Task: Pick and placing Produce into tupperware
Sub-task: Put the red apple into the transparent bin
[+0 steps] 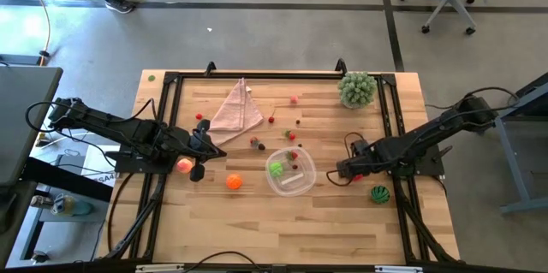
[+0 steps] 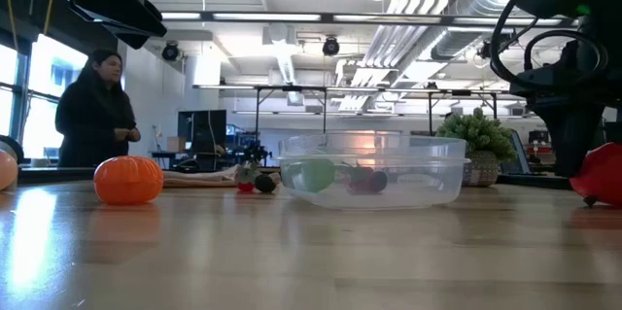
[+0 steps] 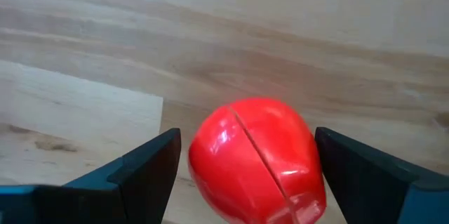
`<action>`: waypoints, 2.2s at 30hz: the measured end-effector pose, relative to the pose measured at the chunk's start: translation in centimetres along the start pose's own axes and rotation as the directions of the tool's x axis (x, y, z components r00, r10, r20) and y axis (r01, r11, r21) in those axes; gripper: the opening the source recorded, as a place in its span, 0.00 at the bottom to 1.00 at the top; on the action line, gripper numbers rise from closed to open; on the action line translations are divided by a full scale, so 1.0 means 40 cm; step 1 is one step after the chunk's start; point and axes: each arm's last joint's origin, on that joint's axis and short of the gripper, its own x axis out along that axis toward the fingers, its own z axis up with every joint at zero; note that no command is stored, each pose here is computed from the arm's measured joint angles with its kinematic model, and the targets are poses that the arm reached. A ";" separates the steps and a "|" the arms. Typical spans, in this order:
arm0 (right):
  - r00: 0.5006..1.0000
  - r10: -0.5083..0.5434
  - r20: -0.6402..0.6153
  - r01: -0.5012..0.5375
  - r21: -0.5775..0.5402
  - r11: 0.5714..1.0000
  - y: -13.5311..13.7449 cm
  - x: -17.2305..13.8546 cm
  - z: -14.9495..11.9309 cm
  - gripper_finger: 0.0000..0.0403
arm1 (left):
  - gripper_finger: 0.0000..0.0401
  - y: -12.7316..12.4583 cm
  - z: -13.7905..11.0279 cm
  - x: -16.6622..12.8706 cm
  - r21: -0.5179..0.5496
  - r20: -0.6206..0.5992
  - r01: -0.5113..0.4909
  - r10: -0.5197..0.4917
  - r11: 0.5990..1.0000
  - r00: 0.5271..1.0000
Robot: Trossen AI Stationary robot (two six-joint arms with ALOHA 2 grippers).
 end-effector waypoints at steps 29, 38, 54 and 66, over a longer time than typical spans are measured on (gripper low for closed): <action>0.999 -0.032 -0.020 0.028 -0.173 0.984 0.009 0.022 -0.010 0.79 | 0.00 0.000 0.000 0.000 0.000 0.000 0.000 0.000 1.000 1.000; 0.999 -0.034 -0.025 0.029 -0.174 0.984 0.008 0.022 -0.010 0.79 | 0.00 0.000 0.000 0.000 0.000 0.000 0.000 0.000 1.000 1.000; 0.999 -0.031 -0.029 0.026 -0.175 0.984 0.009 0.021 -0.011 0.67 | 0.00 0.000 0.000 0.000 0.000 0.000 0.000 0.000 1.000 1.000; 1.000 -0.014 -0.018 0.010 -0.199 0.980 0.013 0.022 -0.010 0.66 | 0.00 0.000 0.000 0.000 0.000 0.000 0.000 0.000 1.000 1.000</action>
